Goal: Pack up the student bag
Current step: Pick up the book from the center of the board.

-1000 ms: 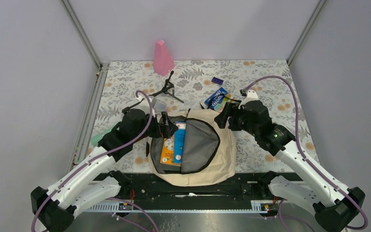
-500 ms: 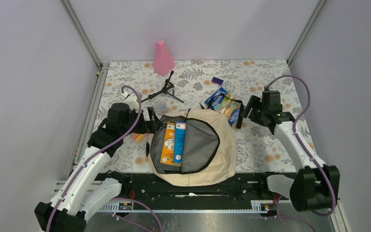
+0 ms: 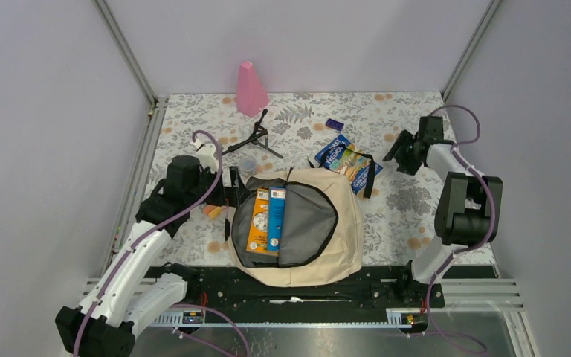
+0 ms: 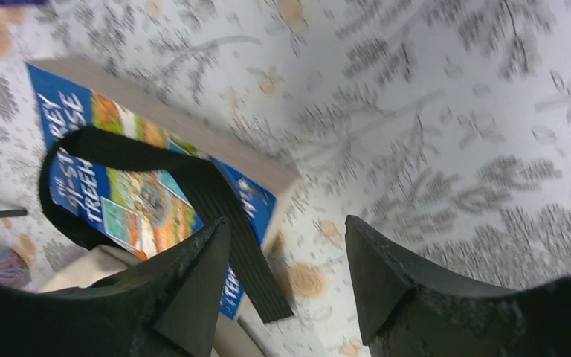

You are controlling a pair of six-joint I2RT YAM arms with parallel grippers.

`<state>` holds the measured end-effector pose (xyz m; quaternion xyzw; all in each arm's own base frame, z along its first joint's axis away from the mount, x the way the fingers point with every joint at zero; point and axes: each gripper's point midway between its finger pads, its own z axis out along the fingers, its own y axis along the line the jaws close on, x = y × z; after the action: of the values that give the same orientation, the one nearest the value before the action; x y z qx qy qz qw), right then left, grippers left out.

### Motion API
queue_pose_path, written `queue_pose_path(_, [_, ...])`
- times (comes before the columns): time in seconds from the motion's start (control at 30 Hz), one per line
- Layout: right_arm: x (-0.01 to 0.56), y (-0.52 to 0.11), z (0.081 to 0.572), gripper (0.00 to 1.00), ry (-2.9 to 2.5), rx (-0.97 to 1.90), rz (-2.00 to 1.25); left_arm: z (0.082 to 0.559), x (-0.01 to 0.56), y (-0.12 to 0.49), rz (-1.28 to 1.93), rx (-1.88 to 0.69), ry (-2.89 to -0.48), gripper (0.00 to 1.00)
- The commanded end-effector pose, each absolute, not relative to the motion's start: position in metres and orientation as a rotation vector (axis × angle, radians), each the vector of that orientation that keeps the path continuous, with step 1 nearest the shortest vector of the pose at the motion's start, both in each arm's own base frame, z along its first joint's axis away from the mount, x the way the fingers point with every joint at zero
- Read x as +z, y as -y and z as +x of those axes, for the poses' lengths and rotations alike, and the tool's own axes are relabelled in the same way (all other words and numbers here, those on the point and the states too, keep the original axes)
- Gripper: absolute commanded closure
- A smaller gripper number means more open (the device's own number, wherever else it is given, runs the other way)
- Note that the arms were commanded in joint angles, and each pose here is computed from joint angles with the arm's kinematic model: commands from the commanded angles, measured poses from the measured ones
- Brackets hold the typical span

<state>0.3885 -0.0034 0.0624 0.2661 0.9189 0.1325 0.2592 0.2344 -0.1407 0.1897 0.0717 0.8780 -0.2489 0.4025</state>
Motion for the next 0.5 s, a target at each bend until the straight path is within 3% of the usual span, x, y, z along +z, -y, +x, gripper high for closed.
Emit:
queue_pose_path(0.0, [0.071,0.0,0.414,0.34,-2.513,0.4,0.646,0.248,0.217,0.136,0.255,-0.567,-2.132,0.01])
queue_pose_path(0.47, [0.034,-0.015,0.409,0.35,-2.779,0.42,0.453,0.256,0.209,0.136,0.26,-0.596,-2.137,0.01])
